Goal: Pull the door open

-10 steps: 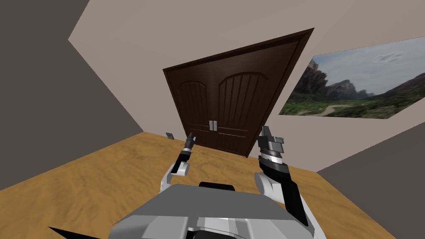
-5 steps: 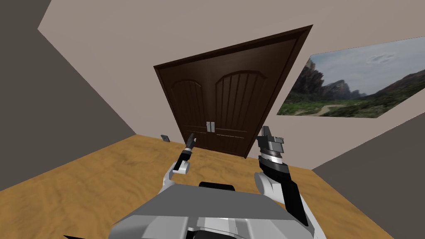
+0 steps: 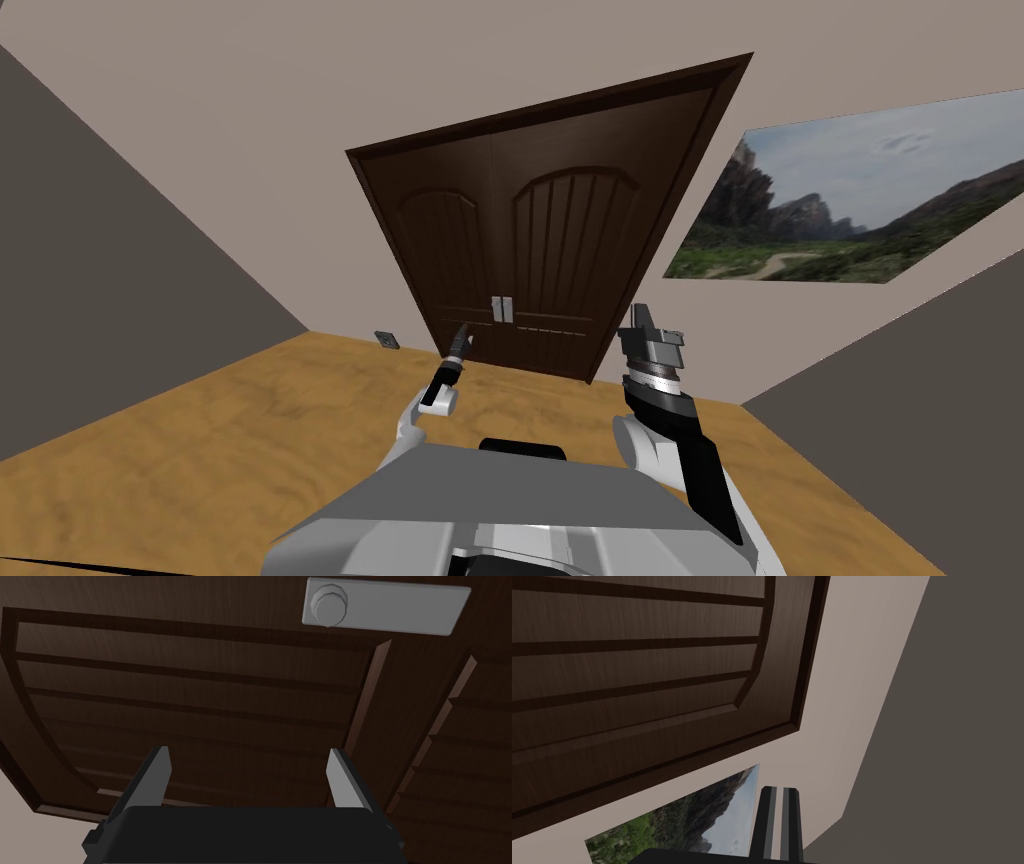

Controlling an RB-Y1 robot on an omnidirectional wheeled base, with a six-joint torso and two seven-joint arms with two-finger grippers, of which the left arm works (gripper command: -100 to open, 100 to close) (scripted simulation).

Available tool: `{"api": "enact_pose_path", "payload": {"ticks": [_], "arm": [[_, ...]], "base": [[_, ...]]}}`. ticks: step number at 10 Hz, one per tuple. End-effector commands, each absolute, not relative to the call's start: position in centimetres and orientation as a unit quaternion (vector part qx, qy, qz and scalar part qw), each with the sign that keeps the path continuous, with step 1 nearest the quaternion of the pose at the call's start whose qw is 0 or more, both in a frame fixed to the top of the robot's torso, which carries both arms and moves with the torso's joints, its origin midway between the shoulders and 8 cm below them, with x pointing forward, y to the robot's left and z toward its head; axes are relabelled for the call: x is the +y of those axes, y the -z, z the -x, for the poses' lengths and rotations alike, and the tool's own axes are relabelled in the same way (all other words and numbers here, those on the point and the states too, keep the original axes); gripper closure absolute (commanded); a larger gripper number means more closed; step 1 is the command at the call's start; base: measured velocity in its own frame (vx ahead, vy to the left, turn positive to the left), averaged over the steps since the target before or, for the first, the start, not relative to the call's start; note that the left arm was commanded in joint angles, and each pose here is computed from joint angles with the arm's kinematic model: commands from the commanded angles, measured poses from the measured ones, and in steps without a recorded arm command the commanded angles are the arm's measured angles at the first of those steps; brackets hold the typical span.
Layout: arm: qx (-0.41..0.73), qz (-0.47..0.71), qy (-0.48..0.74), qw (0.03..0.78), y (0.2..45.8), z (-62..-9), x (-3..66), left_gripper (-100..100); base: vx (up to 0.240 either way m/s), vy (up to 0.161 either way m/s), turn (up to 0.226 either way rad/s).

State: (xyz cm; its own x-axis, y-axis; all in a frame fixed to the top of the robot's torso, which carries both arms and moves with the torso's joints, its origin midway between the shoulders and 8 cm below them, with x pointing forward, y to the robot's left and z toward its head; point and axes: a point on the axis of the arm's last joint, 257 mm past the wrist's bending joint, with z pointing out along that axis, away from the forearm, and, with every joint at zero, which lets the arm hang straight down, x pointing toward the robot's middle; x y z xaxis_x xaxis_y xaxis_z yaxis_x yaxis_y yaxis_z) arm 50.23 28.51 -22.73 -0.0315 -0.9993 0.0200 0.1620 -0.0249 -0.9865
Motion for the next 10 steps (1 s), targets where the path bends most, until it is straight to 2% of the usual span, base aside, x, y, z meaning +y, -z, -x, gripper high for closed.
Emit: {"api": "enact_pose_path", "payload": {"ticks": [1, 10], "arm": [[0.466, 0.461, 0.546, 0.522, 23.8, -50.5, 28.9, -100], [0.496, 0.492, 0.51, 0.502, 28.7, -52.4, 31.1, -100]], "base": [[0.111, -0.022, -0.077], [0.125, -0.004, -0.076]]}}
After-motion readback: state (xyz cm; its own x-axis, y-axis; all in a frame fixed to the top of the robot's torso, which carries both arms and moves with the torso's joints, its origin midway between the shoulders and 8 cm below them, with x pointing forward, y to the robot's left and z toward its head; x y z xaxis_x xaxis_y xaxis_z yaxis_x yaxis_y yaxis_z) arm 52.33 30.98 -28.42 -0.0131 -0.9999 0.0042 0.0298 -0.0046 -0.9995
